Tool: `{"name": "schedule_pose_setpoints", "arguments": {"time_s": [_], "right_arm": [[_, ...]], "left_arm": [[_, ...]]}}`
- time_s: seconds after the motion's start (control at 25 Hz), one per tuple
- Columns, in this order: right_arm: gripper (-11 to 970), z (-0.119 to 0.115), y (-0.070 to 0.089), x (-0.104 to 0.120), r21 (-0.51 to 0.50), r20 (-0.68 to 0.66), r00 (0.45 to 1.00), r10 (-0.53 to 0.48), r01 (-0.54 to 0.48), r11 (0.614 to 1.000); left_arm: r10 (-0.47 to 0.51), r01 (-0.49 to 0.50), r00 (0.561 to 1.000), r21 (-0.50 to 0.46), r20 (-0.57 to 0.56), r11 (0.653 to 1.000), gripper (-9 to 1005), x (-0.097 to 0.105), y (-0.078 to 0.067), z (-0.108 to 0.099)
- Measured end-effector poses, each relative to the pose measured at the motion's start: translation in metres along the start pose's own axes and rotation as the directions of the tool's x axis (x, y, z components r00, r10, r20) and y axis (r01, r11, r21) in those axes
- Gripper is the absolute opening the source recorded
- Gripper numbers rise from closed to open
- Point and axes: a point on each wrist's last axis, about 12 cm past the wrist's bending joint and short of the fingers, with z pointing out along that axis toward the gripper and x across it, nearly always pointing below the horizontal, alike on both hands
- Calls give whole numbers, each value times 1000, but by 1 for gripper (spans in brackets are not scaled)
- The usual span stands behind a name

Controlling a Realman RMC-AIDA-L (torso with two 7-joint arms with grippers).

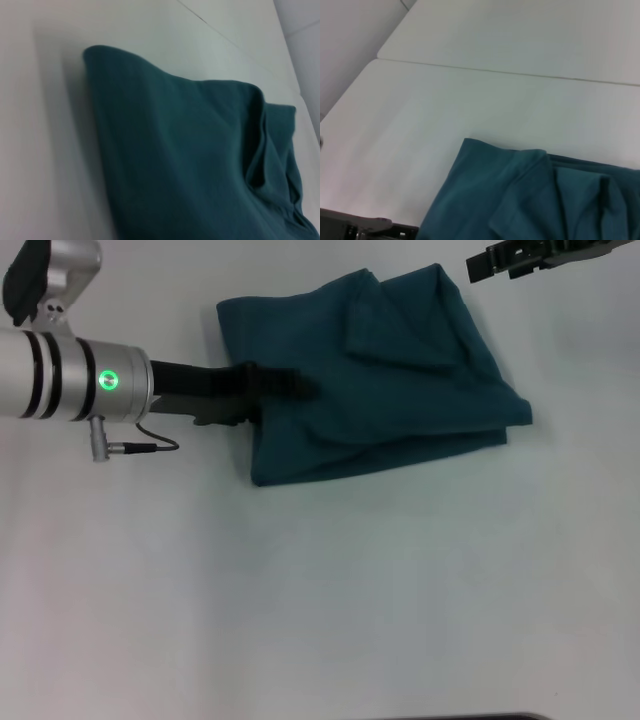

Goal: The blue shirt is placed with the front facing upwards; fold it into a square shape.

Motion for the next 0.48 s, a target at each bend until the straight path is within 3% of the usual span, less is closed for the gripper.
{"name": "schedule_pose_setpoints", "arguments": {"time_s": [0.48], "right_arm": [[824, -2, -2, 3, -2, 6, 1000, 13, -13, 1000]], "left_arm": [[34, -34, 999, 3, -31, 999, 682, -1, -8, 3]]}}
